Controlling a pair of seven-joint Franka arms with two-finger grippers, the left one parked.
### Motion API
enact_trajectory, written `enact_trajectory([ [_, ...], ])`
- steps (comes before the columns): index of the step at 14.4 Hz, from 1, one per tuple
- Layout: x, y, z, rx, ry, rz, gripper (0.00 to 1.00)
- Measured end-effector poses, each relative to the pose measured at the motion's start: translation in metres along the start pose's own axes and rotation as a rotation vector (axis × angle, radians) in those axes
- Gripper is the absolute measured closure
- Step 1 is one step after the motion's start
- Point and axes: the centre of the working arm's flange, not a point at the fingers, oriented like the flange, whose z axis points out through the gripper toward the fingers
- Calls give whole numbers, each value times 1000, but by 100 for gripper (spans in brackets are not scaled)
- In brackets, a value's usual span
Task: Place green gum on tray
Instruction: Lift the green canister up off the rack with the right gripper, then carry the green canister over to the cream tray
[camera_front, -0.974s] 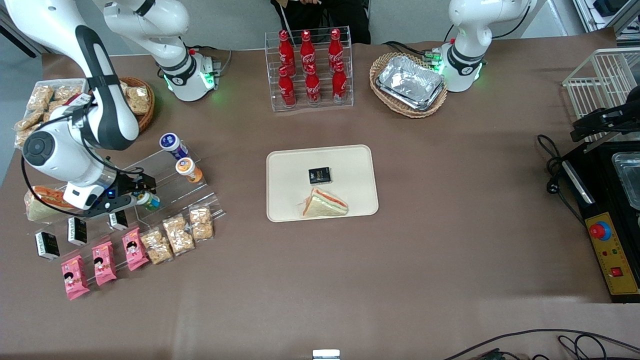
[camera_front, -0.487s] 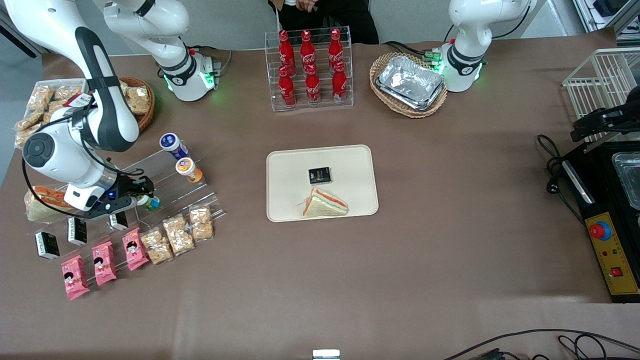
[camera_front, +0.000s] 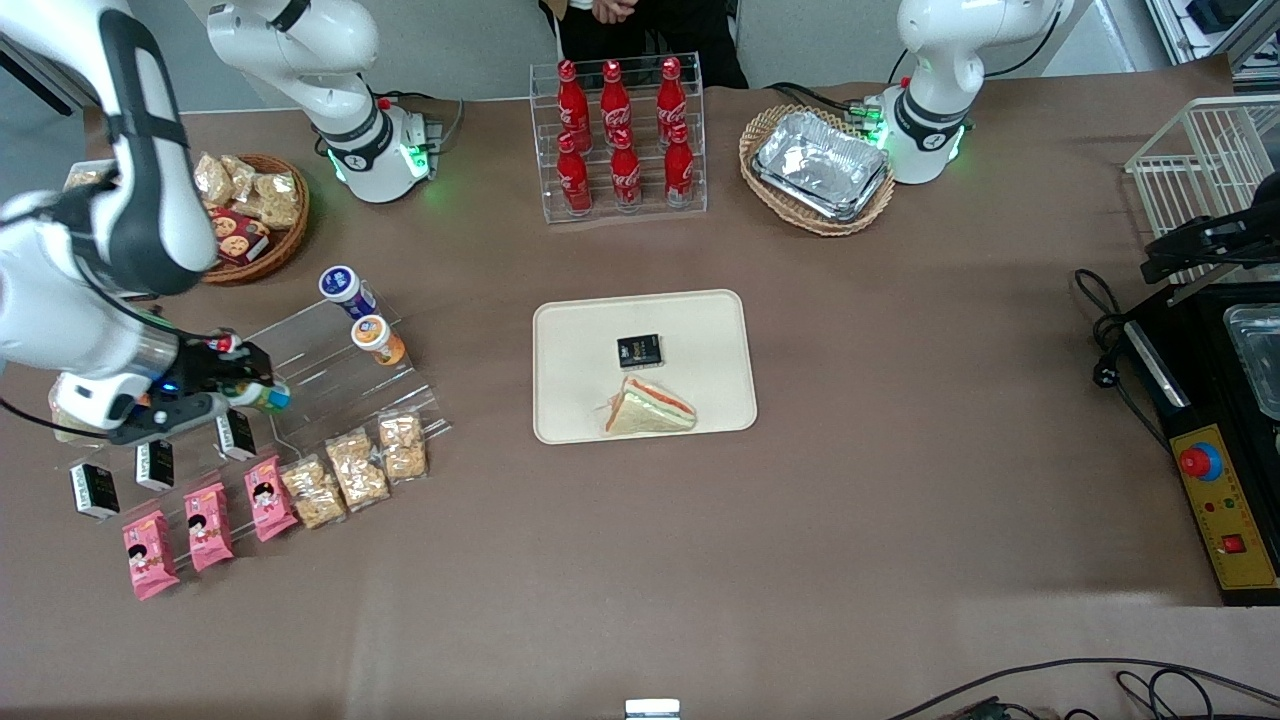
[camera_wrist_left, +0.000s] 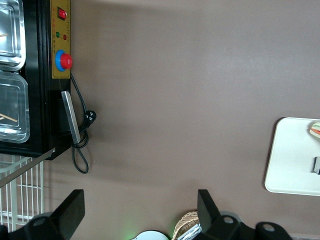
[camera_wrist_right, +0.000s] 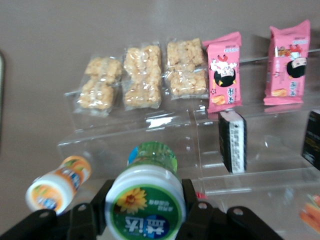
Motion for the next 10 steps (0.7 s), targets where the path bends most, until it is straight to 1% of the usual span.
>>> enact_trajectory([
  [1,1,-2,-27,4,-6,-3,41],
  [3,-1,-7,-80,6,-7,-12,41],
  [5,-6,-14,-122,9,-12,-21,41],
  [6,-9,-17,-136,13,-18,-19,41],
  [8,-17,-30,-153,29,-36,37,41],
  [10,-16,-62,-162,42,-46,96,41],
])
